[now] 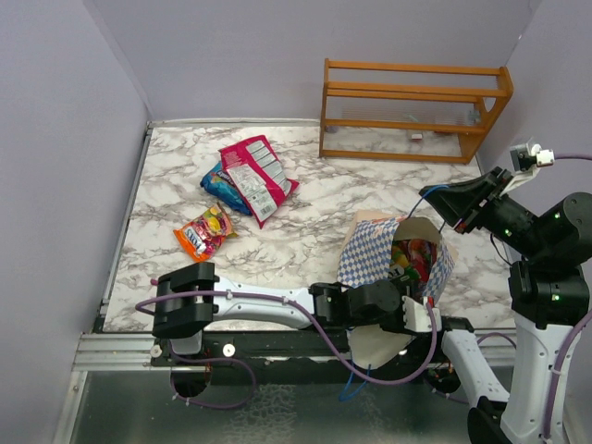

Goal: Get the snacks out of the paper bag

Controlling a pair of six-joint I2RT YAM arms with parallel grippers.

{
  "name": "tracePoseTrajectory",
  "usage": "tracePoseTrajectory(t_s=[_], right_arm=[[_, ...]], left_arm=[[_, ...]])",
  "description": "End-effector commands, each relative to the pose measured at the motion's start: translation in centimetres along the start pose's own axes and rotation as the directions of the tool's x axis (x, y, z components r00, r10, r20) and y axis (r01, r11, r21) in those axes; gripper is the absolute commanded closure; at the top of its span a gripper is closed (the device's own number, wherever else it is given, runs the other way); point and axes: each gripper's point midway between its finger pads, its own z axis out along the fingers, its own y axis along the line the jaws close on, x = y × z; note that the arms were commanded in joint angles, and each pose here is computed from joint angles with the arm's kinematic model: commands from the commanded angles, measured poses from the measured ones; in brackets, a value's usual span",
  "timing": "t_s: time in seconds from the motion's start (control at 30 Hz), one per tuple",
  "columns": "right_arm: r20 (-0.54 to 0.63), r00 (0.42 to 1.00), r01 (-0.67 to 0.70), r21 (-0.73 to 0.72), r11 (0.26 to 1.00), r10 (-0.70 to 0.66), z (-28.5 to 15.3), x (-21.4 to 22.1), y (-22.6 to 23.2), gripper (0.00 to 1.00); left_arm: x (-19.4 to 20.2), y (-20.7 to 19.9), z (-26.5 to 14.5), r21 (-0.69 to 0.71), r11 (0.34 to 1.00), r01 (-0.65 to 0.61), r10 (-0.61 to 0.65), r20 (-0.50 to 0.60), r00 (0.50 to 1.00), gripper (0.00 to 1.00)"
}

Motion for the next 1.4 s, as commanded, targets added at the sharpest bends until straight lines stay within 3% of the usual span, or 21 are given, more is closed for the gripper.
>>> tracePoseTrajectory(t_s=[0.0, 0.2, 0.33, 0.43, 0.53, 0.9, 1.13, 1.3, 1.37], right_arm=[[0.09, 0.991, 0.104, -0.024, 0.994, -0.101, -0.8, -3.3, 2.4, 0.93], [0.096, 0.99, 0.107, -0.025, 0.994, -0.104, -0.9, -3.4, 2.5, 0.93], [0.098, 0.99, 0.104, -0.005, 0.995, -0.103, -0.8, -3.3, 2.0, 0.93], [0.092, 0.991, 0.094, 0.044, 0.995, -0.098, -0.7, -2.9, 0.7, 0.93], [0.089, 0.991, 0.086, 0.104, 0.991, -0.095, -0.6, -2.4, -0.7, 0.93], [0.075, 0.991, 0.086, 0.29, 0.953, -0.113, -0.7, -2.0, -5.0, 0.93], [0.09, 0.989, 0.092, 0.23, 0.969, -0.115, -0.3, -2.3, -4.0, 0.93], [0.086, 0.989, 0.101, 0.188, 0.977, -0.118, -0.1, -2.6, -3.1, 0.93], [0.085, 0.988, 0.108, 0.19, 0.976, -0.126, -0.2, -2.8, -3.0, 0.93]], left_arm=[[0.8, 1.0, 1.6, -0.025, 1.0, 0.004, -0.004, -0.001, 1.0, 0.44], [3.4, 1.9, 3.2, -0.038, 0.999, 0.01, -0.012, -0.057, 0.998, 0.5], [3.5, 2.5, 3.1, -0.053, 0.999, -0.004, 0.0, -0.077, 0.997, 0.69], [1.9, 3.2, 2.1, -0.069, 0.998, -0.008, 0.004, -0.051, 0.999, 0.88], [0.2, 4.3, 0.8, -0.097, 0.995, -0.011, 0.009, -0.021, 1.0, 1.0], [-5.8, 7.5, -4.6, -0.174, 0.985, 0.01, 0.006, 0.09, 0.996, 1.0], [-7.2, 4.9, -4.7, -0.028, 0.998, 0.063, -0.058, 0.157, 0.986, 1.0], [-8.0, 2.9, -4.3, 0.098, 0.993, -0.067, 0.048, 0.18, 0.982, 0.95], [-7.6, 2.3, -4.1, 0.136, 0.979, -0.155, 0.129, 0.181, 0.975, 0.87]])
